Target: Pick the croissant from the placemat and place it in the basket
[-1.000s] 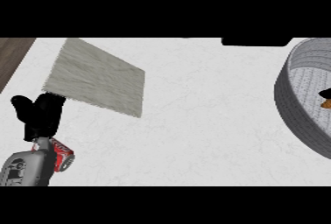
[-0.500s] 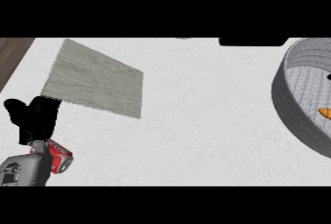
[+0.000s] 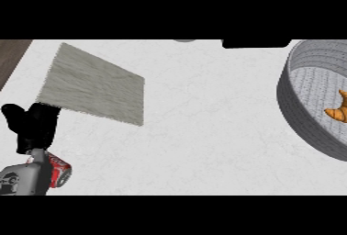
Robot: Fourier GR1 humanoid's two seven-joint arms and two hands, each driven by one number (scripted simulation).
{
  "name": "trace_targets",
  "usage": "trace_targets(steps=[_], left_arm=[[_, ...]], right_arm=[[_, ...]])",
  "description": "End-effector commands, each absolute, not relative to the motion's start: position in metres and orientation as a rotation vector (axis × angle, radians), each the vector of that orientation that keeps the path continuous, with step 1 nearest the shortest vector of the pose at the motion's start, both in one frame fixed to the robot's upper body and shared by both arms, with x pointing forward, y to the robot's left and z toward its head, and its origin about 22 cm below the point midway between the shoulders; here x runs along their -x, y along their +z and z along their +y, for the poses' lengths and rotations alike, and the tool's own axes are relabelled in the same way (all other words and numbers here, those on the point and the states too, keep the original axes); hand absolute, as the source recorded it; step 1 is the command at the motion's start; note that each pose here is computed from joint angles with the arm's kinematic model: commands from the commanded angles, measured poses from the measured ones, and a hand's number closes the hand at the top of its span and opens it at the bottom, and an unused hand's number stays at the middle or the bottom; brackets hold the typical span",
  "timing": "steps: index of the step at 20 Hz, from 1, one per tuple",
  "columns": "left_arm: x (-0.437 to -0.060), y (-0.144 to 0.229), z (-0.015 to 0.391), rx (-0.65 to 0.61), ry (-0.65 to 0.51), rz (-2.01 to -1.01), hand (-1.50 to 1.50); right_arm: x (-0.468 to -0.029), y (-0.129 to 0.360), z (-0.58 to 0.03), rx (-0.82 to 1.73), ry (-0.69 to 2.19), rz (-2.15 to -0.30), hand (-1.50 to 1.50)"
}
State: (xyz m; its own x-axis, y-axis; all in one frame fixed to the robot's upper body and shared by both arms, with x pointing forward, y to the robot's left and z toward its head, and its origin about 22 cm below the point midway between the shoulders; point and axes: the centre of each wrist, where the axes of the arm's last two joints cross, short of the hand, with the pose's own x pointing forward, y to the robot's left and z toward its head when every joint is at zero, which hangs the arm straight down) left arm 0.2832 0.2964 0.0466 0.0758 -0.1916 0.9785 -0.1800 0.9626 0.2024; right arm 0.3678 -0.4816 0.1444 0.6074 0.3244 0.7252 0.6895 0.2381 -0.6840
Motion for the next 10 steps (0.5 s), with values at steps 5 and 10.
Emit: trace_targets(steps=[5, 10], left_arm=[[-0.280, 0.041, 0.318, -0.331, 0.019, -1.480, 0.00], [-0.281, 0.049, 0.314, -0.337, 0.022, -1.502, 0.00]], right_arm=[[-0.301, 0.131, -0.519, 1.283, -0.426, -1.014, -1.50], [-0.250, 0.125, -0.525, 1.238, -0.422, -1.094, -1.50]])
